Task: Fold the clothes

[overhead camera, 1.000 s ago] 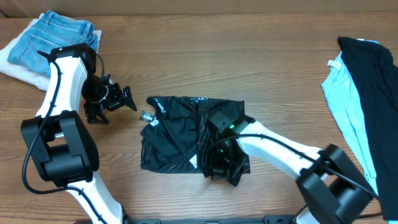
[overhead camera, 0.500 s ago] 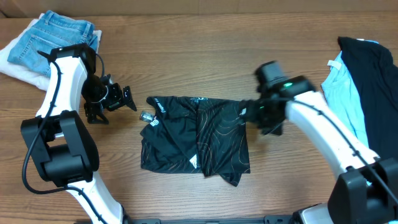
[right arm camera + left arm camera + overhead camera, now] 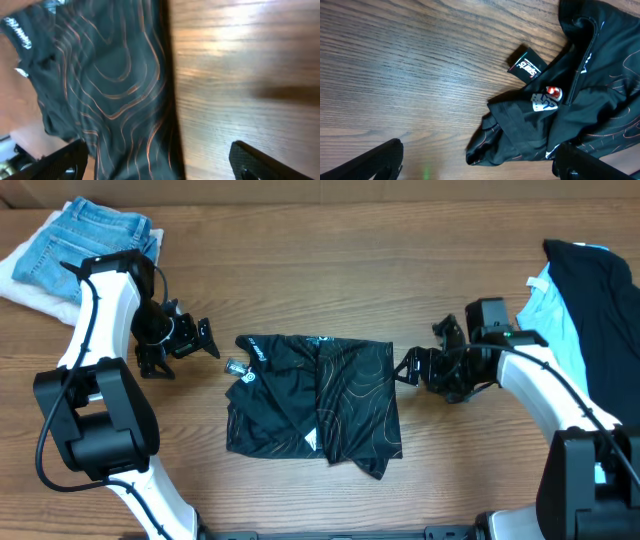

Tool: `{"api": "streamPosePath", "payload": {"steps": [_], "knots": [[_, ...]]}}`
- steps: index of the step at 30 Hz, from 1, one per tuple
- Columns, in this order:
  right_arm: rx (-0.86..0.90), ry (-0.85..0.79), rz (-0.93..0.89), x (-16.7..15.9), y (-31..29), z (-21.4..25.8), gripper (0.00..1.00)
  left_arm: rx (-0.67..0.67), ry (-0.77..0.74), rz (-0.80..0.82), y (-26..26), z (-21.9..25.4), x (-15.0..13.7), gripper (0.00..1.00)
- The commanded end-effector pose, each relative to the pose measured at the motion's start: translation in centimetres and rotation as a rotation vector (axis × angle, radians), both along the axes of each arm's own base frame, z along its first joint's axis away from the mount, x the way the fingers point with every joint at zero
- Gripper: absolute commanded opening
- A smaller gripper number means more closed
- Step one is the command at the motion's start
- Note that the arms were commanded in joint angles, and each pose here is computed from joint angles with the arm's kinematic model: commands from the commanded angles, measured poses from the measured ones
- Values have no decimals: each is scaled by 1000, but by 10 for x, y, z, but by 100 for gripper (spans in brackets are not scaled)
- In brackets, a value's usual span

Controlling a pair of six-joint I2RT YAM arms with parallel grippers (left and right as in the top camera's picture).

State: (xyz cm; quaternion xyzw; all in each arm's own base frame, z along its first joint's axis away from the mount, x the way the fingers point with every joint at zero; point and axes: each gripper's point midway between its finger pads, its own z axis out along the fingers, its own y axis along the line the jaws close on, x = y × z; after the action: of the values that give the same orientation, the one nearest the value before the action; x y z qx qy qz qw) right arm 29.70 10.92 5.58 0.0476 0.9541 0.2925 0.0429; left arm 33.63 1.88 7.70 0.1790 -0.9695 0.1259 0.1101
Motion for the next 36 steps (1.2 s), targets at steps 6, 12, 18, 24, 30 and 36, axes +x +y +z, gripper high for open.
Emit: {"api": "streamPosePath", "payload": {"steps": [6, 12, 18, 24, 30, 36], "knots": [[114, 24, 37, -12, 16, -14, 96, -11, -9, -24, -4, 0, 3, 100], [171, 74, 41, -11, 23, -32, 95, -12, -5, -24, -4, 0, 2, 100], [252, 87, 55, -11, 33, -34, 96, -12, -5, -24, -4, 0, 2, 100], [338, 121, 71, -18, 43, -32, 87, -12, -5, -24, -4, 0, 2, 100], [343, 133, 68, -19, 44, -34, 57, -12, -5, -24, -4, 0, 2, 100], [334, 138, 91, -22, 50, -35, 53, -13, -2, -24, -4, 0, 2, 100]]}}
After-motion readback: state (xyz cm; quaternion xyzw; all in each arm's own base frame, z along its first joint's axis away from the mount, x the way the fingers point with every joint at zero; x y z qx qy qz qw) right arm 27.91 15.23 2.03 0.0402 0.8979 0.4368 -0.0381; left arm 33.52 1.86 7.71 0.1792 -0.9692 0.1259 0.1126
